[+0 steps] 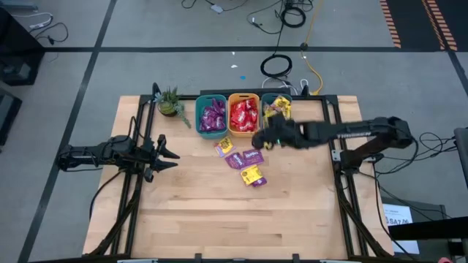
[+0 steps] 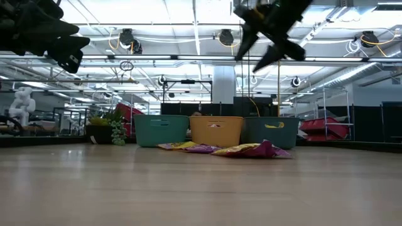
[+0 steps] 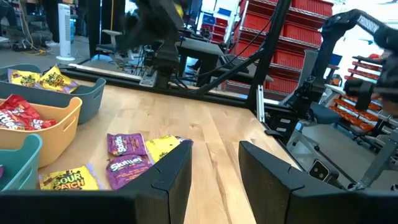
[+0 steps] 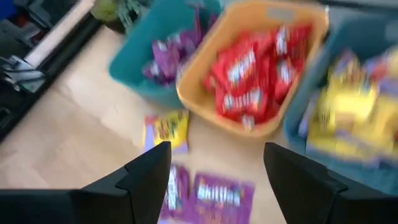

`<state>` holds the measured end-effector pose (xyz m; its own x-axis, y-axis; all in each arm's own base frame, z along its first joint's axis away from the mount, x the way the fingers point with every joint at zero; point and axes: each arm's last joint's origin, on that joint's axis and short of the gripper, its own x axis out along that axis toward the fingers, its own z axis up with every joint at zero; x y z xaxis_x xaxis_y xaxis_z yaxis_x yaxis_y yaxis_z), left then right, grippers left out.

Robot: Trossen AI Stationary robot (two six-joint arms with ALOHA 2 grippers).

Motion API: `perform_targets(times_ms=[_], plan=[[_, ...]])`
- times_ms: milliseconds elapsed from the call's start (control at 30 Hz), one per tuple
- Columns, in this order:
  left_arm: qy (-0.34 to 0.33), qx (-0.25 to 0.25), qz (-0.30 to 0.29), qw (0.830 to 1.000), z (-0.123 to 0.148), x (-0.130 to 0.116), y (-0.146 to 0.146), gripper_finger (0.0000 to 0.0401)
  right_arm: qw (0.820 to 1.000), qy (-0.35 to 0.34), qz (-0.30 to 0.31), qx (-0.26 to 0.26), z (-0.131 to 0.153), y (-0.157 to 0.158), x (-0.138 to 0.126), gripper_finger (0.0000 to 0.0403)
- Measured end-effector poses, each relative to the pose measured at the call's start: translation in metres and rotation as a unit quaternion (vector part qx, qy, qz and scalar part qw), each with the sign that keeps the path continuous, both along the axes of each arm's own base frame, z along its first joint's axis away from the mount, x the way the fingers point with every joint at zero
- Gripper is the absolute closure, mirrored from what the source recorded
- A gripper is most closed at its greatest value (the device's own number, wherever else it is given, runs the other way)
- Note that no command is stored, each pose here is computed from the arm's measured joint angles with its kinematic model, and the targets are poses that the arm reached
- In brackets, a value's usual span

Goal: Sort candy
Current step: Put the violet candy into the blue bin

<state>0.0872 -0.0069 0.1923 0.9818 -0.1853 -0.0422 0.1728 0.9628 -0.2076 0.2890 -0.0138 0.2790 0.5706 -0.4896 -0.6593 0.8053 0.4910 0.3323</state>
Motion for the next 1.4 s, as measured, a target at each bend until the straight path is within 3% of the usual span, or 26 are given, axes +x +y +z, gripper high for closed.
perform_targets(times_ms=[300,500,733,833,967,1033,1100,1233,1400], plan=[[0.0,0.0,0.0,1.0,0.0,0.0,0.0,0.0259,0.999,0.034,0.02,-0.015,-0.096,0.043,0.008,0.0154],[0.0,0.0,0.0,1.0,0.0,0.0,0.0,0.0259,0.996,0.079,0.001,-0.041,-0.147,0.037,0.026,0.0154],[0.0,0.0,0.0,1.0,0.0,0.0,0.0,0.0259,0.996,0.064,-0.006,-0.057,-0.198,0.029,0.048,0.0156],[0.0,0.0,0.0,1.0,0.0,0.0,0.0,0.0259,0.998,0.048,-0.027,-0.04,-0.214,0.026,0.053,0.0181],[0.0,0.0,0.0,1.0,0.0,0.0,0.0,0.0259,0.999,0.032,-0.031,-0.022,-0.215,0.027,0.054,0.0279],[0.0,0.0,0.0,1.0,0.0,0.0,0.0,0.0259,1.0,0.029,0.001,-0.005,-0.207,0.029,0.055,0.0345],[0.0,0.0,0.0,1.0,0.0,0.0,0.0,0.0259,0.998,0.034,0.052,0.011,-0.195,0.032,0.054,0.0386],[0.0,0.0,0.0,1.0,0.0,0.0,0.0,0.0259,0.995,0.038,0.093,0.01,-0.163,0.03,0.047,0.0398],[0.0,0.0,0.0,1.0,0.0,0.0,0.0,0.0259,0.993,-0.027,0.11,-0.026,-0.108,0.023,0.041,0.0403]])
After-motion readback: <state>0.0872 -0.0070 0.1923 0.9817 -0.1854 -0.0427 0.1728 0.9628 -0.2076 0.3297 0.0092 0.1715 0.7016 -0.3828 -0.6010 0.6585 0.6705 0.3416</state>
